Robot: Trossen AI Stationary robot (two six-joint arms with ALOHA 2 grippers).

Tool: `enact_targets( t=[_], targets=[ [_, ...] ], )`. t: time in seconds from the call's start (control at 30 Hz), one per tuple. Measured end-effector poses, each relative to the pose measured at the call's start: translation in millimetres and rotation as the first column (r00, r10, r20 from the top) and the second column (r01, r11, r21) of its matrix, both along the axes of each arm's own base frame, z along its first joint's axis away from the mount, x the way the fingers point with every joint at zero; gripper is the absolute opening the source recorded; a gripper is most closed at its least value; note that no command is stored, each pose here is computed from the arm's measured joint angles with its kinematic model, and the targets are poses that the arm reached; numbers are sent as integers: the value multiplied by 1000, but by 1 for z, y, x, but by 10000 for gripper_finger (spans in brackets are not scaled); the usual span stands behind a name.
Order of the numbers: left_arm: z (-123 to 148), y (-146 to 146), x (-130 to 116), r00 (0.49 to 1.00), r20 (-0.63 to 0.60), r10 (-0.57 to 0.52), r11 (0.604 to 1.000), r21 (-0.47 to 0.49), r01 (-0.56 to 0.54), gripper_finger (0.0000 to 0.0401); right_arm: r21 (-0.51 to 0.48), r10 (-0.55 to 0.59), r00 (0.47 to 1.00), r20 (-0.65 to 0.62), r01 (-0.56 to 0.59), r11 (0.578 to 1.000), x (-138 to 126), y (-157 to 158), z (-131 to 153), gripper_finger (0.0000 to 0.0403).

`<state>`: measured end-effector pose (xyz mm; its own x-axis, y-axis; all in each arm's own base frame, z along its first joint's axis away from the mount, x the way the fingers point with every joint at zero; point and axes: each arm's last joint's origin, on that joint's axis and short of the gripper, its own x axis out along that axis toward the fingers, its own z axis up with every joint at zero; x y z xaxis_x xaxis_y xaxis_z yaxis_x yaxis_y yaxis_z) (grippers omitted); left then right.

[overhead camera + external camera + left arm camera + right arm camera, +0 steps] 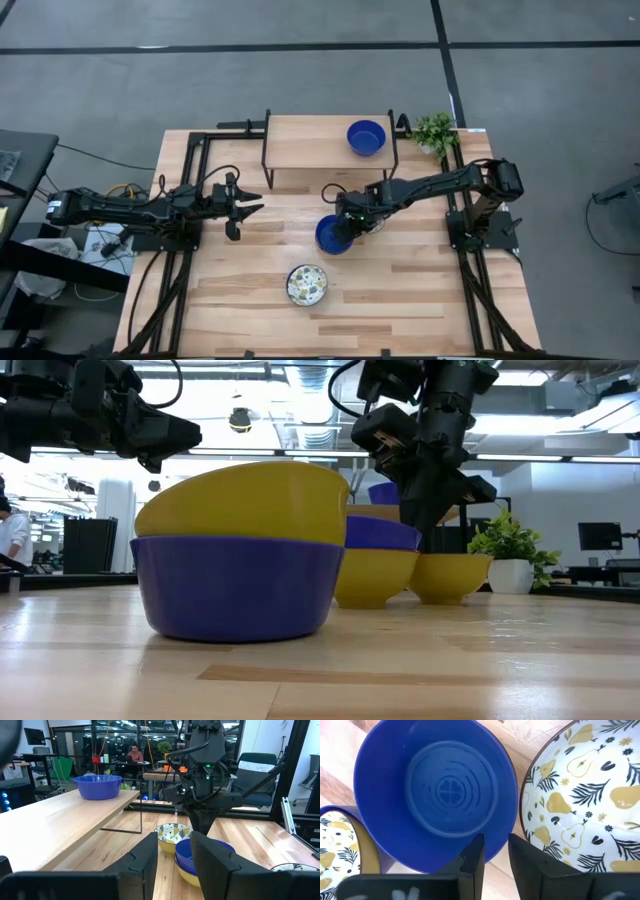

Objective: Pick & Place Mini bowls
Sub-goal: Stack the top blue bowl on top of the blue bowl on the shelf

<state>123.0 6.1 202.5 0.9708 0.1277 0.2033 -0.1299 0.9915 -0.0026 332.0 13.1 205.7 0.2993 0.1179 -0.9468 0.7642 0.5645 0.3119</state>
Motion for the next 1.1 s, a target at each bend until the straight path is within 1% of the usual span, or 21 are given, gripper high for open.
enact_targets(
  t=[0.13, 0.4, 1.1],
  targets=[
    [0, 0, 0, 1000, 0, 0, 1000, 0, 0, 116, 0, -2, 1000, 1, 2, 1000, 0, -1, 0, 75],
    [0, 0, 0, 1000, 0, 0, 1000, 0, 0, 116, -6, 1, 1000, 4, -1, 1000, 0, -2, 0, 54],
    [0, 0, 0, 1000, 0, 0, 1000, 0, 0, 116, -5, -6, 1000, 1, 6, 1000, 0, -2, -1, 53]
  ],
)
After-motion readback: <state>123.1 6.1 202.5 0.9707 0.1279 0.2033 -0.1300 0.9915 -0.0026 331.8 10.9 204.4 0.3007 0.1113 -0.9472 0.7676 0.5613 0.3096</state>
